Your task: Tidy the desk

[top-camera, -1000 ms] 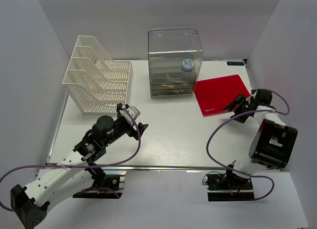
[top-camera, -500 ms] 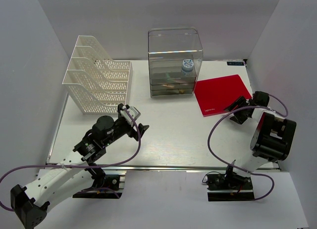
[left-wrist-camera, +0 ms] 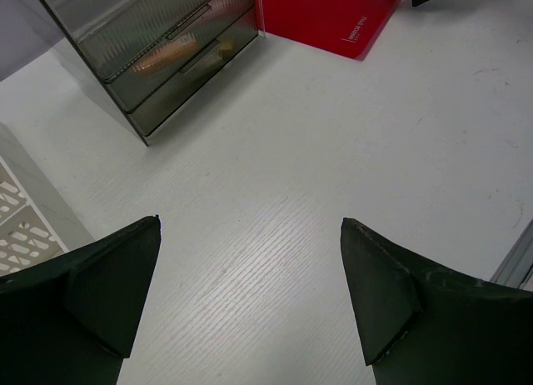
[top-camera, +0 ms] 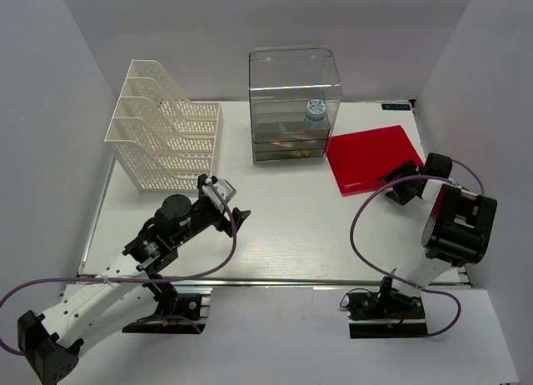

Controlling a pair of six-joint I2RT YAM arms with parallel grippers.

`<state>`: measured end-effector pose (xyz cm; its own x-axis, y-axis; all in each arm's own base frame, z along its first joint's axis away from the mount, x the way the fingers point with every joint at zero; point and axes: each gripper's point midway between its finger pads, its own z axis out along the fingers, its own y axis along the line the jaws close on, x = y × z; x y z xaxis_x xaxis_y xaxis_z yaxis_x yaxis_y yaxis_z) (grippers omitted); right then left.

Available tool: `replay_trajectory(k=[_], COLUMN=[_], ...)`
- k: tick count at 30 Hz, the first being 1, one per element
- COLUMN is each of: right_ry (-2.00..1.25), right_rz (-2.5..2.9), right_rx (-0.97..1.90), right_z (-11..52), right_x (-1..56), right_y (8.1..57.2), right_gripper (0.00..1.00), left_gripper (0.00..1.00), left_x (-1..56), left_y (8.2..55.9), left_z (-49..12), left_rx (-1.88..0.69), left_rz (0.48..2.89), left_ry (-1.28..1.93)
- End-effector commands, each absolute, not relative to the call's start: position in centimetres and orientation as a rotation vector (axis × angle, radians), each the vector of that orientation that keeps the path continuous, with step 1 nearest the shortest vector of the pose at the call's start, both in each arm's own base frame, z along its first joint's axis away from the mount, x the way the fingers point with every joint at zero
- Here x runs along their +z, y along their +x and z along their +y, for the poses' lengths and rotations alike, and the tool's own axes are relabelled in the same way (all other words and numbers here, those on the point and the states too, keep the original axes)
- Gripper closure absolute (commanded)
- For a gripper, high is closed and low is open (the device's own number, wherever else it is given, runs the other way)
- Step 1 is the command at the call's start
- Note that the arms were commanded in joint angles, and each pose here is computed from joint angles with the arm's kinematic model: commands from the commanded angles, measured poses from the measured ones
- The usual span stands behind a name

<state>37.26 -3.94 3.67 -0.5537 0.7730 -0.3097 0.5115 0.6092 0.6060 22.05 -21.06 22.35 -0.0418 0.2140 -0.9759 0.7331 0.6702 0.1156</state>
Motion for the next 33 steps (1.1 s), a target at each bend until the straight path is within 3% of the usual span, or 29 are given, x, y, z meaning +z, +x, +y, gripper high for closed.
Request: replay_trajectory(k=[1, 18, 27, 33], right_ry=[1.044, 1.121, 1.138, 1.116], right_rz=[2.226, 2.168, 2.124, 2.104], right_rx=[0.617, 0.664, 0.684, 0.704], right_z=[-4.2, -4.1, -3.9, -3.6], right_x=[3.5, 2.2, 1.9, 2.0], right_y=[38.0, 38.7, 38.5, 38.4], right_gripper=[0.36, 0.42, 0.50, 0.64], left_gripper=[0.02, 0.02, 0.02, 0.02], left_x=[23.5, 23.4, 23.4, 23.5], left_y=[21.9, 21.9, 21.9, 21.9], left_z=[-21.1, -21.0, -21.0, -21.0], left_rx=[-0.513, -0.505, -0.502, -0.502], left_rz=[1.559, 1.555, 1.554, 1.550], left_ry=[0.787, 0.792, 0.796, 0.797])
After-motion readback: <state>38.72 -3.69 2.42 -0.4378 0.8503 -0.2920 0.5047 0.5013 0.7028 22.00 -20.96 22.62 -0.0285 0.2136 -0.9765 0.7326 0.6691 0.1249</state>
